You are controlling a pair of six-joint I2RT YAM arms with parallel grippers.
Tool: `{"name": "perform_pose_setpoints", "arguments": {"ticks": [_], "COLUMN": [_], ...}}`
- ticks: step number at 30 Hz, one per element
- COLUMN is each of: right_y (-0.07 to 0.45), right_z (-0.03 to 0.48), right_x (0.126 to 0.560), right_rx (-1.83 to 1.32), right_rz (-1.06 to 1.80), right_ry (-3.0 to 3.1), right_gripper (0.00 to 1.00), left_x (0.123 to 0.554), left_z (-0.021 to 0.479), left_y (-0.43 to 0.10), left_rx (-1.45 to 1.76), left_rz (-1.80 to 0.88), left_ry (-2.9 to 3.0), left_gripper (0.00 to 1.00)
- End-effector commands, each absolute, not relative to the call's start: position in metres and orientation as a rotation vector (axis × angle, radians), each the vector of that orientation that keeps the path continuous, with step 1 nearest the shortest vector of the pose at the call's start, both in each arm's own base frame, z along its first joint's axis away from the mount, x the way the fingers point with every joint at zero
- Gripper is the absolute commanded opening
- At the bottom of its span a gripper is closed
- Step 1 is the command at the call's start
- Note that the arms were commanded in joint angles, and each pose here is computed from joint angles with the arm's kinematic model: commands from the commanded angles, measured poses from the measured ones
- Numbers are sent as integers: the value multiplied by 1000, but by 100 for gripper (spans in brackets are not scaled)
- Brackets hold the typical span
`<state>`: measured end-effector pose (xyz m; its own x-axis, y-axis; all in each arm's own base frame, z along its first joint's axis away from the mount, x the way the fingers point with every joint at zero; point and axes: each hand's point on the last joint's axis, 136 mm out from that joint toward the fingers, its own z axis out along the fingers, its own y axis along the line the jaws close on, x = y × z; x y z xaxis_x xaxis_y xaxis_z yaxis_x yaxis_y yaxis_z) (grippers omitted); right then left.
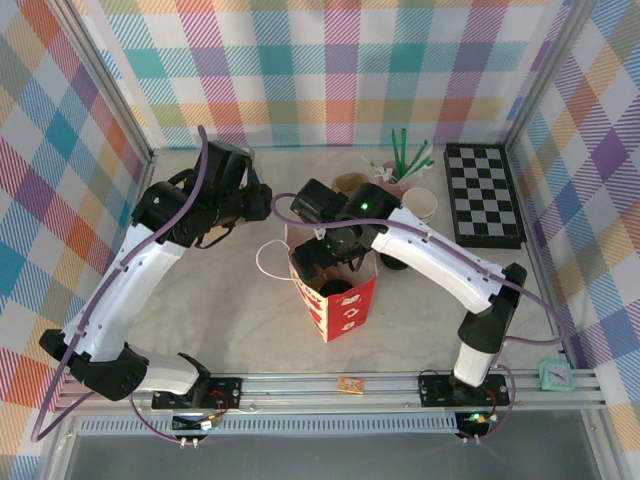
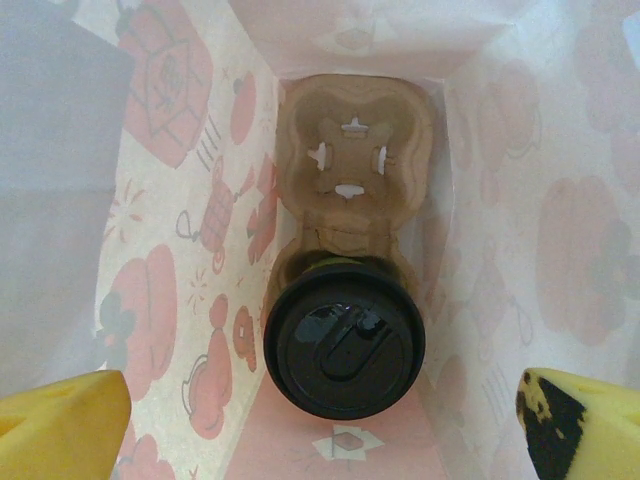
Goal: Pack the takeout coffee
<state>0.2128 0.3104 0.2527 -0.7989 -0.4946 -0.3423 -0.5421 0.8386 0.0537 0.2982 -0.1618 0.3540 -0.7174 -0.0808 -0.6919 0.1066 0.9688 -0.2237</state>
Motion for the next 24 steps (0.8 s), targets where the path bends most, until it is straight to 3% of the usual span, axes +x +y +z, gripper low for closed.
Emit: {"name": "perform_pose_setpoints", "arguments": {"ticks": [1,24], "right_y": [305,304], "right_z": [272,318], "right_x": [208,209], "right_rx": [-798,-746], "right_rz": [235,336], "right_ry": [2656,2455], "right_gripper": [99,99], "left_x": [290,278], "left_z": [370,383], "left_y": [-155,-146], "left_rx": [16,0], "left_rz": [-324,-347], "left_ry": [2311,2266], "left_gripper": [40,48]}}
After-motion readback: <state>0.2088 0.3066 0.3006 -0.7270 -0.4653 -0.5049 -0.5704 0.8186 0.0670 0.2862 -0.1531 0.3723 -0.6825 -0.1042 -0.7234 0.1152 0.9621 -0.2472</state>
